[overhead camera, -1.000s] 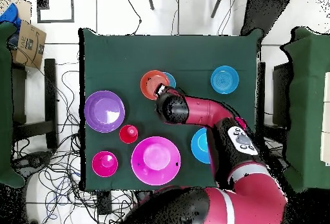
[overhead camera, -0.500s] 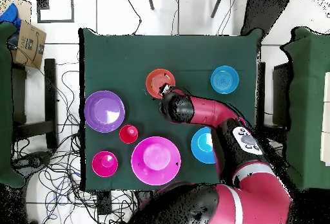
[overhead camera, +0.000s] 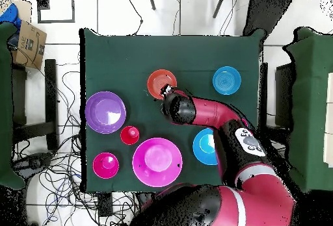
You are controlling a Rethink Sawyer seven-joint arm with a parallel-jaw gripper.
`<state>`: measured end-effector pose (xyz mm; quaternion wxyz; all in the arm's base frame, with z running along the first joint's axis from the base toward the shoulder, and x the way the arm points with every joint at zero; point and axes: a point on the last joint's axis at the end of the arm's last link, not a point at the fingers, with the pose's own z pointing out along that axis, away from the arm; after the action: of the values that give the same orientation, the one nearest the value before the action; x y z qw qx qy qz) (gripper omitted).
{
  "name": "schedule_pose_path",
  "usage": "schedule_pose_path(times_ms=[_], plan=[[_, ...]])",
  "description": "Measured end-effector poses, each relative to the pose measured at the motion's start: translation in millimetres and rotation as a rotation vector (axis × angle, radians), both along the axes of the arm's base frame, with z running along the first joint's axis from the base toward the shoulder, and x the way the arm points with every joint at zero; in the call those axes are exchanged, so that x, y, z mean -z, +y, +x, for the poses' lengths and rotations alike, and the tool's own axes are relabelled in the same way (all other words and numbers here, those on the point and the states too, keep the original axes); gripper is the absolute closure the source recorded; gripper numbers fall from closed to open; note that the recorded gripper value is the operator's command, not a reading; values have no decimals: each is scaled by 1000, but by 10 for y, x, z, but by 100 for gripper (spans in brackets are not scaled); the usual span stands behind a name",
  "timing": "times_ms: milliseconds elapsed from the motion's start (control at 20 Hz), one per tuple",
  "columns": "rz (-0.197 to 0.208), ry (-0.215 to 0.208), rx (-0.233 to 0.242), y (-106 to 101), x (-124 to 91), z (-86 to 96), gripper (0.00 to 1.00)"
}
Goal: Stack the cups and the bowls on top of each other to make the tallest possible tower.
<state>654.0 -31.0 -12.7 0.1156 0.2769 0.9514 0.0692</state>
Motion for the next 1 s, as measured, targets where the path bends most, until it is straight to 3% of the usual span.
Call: schedule_pose_path(times_ms=[100,150,1000], plan=[[2,0,3,-11,0,0,100],[3,1,4,-21,1,-4,0],[14,-3,10,-32,-5,8,0]])
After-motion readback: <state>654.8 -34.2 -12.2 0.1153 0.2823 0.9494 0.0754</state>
